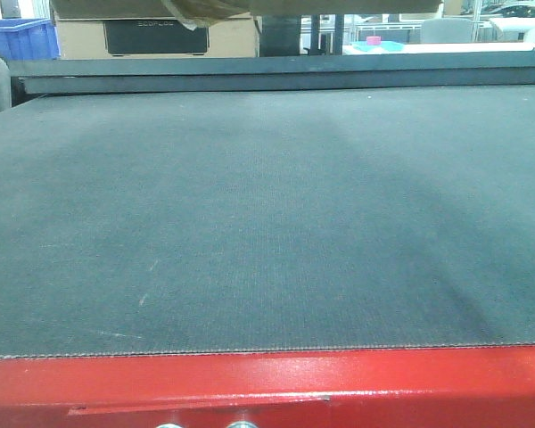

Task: Stack two boxes on right shelf middle
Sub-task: 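Lift the two stacked boxes off the table with both grippers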

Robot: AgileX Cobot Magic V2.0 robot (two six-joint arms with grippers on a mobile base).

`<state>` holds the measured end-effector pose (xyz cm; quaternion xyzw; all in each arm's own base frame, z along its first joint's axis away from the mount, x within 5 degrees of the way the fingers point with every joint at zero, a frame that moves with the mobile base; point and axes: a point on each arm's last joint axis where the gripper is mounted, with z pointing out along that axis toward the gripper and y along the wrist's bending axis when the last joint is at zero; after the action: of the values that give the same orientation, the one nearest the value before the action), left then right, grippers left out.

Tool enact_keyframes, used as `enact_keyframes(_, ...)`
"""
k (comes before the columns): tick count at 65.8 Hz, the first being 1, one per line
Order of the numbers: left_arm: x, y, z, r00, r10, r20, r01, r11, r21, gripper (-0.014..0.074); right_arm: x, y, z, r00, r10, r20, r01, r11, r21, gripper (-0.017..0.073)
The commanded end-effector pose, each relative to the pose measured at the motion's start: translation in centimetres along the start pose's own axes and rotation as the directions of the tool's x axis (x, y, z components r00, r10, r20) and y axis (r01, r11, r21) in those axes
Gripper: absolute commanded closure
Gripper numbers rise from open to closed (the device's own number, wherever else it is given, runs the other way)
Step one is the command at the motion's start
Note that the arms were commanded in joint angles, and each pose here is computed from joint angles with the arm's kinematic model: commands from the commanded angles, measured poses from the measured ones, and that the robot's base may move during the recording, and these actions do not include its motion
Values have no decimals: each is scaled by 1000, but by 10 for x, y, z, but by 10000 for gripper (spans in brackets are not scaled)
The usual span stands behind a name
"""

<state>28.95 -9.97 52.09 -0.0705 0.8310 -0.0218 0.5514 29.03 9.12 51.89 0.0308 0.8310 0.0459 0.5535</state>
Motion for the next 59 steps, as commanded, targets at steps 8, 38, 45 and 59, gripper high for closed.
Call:
enact_keyframes(8, -14, 8, -15, 995, -2, 101, 3, 1000, -4, 705, -11, -6, -13, 996, -44, 81, 43, 999, 25, 712)
enact_keyframes(38, -13, 8, -15, 994, 50, 98, -49, 999, -11, 705, -11, -6, -13, 995, -44, 84, 42, 999, 23, 712)
enact_keyframes(45, -13, 8, -15, 994, 50, 98, -49, 999, -11, 705, -12, -6, -13, 995, -44, 90, 43, 999, 21, 712)
enact_keyframes(59, -13, 8, -15, 994, 50, 98, -49, 999, -11, 705, -12, -6, -13, 995, -44, 92, 43, 999, 20, 712)
